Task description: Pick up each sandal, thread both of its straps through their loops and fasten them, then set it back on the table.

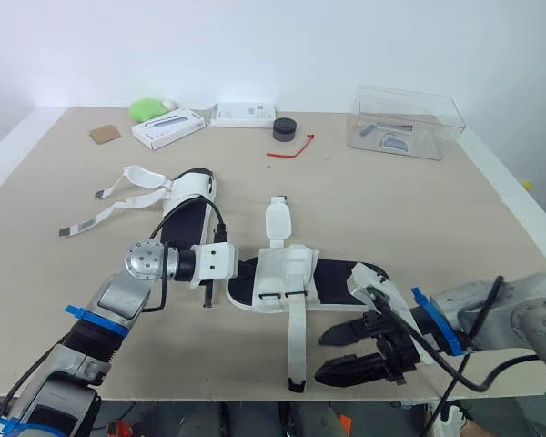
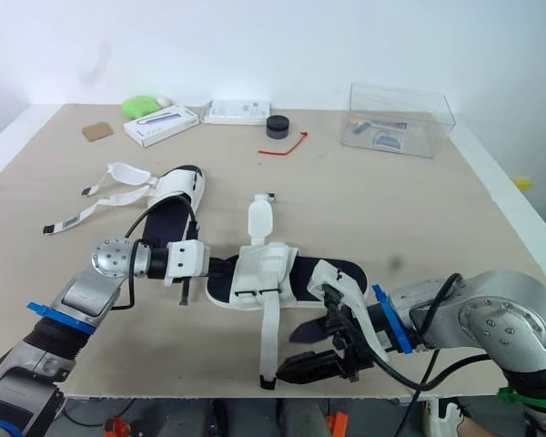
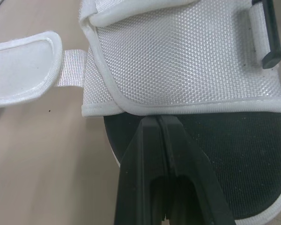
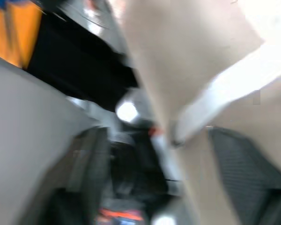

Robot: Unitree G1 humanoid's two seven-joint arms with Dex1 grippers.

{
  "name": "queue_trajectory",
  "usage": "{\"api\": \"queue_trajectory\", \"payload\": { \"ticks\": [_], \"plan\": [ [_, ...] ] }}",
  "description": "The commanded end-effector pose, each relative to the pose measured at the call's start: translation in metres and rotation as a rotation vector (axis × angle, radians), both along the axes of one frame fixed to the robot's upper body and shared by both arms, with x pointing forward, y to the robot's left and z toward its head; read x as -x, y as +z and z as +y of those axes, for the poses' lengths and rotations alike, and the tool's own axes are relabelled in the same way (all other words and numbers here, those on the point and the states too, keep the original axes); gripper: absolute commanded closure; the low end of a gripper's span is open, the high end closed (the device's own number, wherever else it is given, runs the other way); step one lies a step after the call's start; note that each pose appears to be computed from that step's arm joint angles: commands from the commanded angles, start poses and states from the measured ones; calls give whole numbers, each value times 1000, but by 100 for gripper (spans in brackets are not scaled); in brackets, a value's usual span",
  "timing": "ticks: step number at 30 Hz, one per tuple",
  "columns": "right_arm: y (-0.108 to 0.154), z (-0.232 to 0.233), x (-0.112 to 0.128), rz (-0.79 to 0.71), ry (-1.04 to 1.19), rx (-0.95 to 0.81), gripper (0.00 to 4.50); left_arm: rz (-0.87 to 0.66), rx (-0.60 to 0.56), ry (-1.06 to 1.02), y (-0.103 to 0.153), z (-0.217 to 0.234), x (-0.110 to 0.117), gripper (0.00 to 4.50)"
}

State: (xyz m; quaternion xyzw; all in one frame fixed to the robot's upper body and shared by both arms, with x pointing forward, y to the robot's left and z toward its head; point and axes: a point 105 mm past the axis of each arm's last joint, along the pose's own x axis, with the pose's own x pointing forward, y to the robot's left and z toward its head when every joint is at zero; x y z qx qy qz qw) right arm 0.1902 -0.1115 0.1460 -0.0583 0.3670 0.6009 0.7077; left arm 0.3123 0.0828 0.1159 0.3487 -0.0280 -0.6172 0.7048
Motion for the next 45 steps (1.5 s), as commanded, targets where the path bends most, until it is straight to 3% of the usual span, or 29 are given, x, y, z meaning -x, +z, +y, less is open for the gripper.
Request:
{"api": "queue_trajectory", "payload": {
  "ticks": [1,5,10,16,25,32,41,42,43,45],
  "plan": [
    [15,3,-11,-332,170,17,8,31,-33,-26,-11,-5,3,450],
    [30,12,-11,-723,454,-48,8,29,-30,-25,-11,-5,3,450],
    [24,13,-16,-1153,726,-41,8,29,-29,-15,-11,-3,2,450],
    [-6,7,-23,-1440,971,33,8,32,-26,-4,-11,-1,2,450],
    [3,30,-35,-1568,949,-47,8,30,-34,12,-10,4,1,450],
    [13,37,-34,-1488,863,-149,8,32,-38,13,-11,5,1,450],
    [6,39,-31,-1396,899,-159,8,31,-37,8,-10,3,-1,450],
    [-1,36,-30,-1383,937,-131,61,31,-37,8,-10,3,-1,450],
    [-6,34,-30,-1374,964,-112,78,31,-37,8,-10,4,-1,450],
    [-10,33,-28,-1373,985,-113,185,31,-35,9,-9,3,-1,450]
  ]
}}
